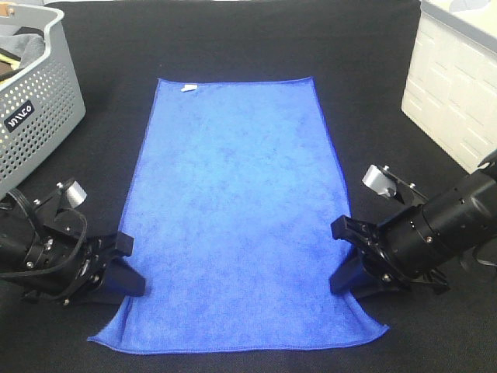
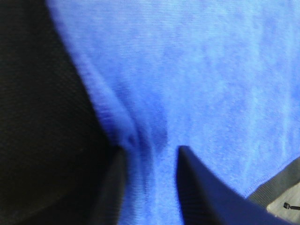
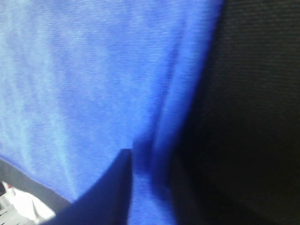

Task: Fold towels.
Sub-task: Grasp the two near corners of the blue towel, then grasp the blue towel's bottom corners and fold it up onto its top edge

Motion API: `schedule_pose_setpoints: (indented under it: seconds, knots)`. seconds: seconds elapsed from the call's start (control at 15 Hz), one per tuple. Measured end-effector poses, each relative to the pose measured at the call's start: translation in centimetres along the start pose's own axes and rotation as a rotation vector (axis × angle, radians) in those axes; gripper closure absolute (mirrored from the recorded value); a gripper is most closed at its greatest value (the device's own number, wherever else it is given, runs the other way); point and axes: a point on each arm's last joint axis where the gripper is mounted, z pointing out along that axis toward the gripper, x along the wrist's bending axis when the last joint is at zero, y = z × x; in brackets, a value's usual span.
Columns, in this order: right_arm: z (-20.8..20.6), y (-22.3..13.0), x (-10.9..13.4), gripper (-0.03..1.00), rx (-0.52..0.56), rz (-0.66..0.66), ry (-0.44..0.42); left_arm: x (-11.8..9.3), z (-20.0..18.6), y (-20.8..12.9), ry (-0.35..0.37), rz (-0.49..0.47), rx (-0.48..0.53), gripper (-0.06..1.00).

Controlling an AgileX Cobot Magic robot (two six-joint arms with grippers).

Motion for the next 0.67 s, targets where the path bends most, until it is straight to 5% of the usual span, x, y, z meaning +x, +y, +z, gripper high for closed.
schedule_pose_setpoints:
  seconds: [0.13, 0.2, 0.67]
  knots:
    - [0.1, 0.0, -0.2, 0.95, -0.004, 0.010, -0.017, 0.0, 0.1, 0.0, 0.007, 0.008, 0.001, 0.91]
    - [0.1, 0.0, -0.2, 0.97, -0.004, 0.018, -0.016, 0.0, 0.1, 0.0, 0.007, 0.008, 0.001, 0.94]
    - [-2.8, -0.5, 1.5, 0.97, -0.039, 0.015, 0.017, -1.6, -2.5, -0.2, -0.001, 0.070, 0.005, 0.94]
